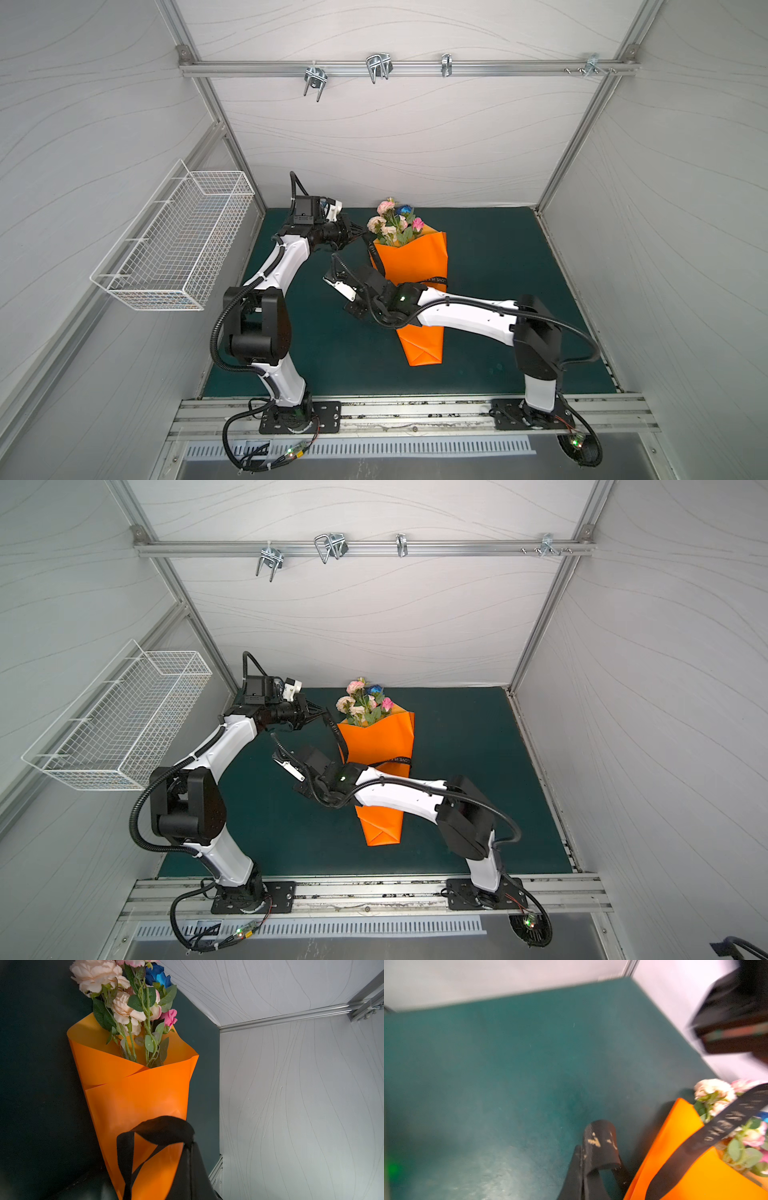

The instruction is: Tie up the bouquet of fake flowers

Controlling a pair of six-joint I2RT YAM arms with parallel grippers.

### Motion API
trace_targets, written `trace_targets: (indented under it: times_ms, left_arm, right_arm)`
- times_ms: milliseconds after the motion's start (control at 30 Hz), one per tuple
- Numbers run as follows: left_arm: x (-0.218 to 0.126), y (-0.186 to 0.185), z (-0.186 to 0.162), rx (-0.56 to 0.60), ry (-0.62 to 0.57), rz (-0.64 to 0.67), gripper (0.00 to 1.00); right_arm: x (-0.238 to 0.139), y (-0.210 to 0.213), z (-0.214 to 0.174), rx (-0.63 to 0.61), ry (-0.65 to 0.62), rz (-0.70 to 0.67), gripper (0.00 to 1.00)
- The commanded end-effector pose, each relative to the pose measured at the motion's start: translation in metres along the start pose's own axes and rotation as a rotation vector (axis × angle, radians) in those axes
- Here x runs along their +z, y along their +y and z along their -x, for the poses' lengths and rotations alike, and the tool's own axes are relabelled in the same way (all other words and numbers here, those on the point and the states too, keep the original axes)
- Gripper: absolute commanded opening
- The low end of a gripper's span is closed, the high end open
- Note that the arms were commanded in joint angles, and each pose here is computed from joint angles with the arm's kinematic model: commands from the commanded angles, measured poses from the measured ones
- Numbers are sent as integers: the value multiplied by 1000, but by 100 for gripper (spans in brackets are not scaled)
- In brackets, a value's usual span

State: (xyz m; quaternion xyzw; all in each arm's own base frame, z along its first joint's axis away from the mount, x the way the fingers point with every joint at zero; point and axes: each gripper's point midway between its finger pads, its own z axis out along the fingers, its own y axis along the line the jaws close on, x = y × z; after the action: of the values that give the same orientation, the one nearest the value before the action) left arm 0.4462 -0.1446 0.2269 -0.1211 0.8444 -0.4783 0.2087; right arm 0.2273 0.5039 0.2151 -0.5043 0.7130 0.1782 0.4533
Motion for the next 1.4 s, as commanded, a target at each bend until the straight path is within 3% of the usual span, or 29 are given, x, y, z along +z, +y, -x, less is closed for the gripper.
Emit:
trace_targets:
  times_ms: [0,133,267,433,567,700,1033,1367]
  left_arm:
    - [-7,-10,0,50,-19,-21,0]
    - [-9,-8,-3,44,-19,-10,0]
    - [-16,-11,-4,55,-43,4,0]
    - [-35,-25,-1,96,-114,28,0]
    - [-52,-46,1,138,-164,11,0]
    - [-65,-64,0,165,-195,-16,0]
    - [-92,-102,-8,214,-246,-90,0]
    - [-114,-124,-31,224,-267,-157,0]
  right_arm:
    - [-28,-3,23,61,-89,10,2]
    - [-67,-16,34,113,-140,-19,2]
    - [-97,-32,15,214,-135,-71,2]
    - [-115,-57,-62,486,11,-128,0]
    - [-115,-62,-124,755,117,-67,0]
    - [-107,-54,-158,897,205,13,0]
    - [-64,-49,-188,1014,338,97,0]
    - [-13,-76,-202,996,308,45,0]
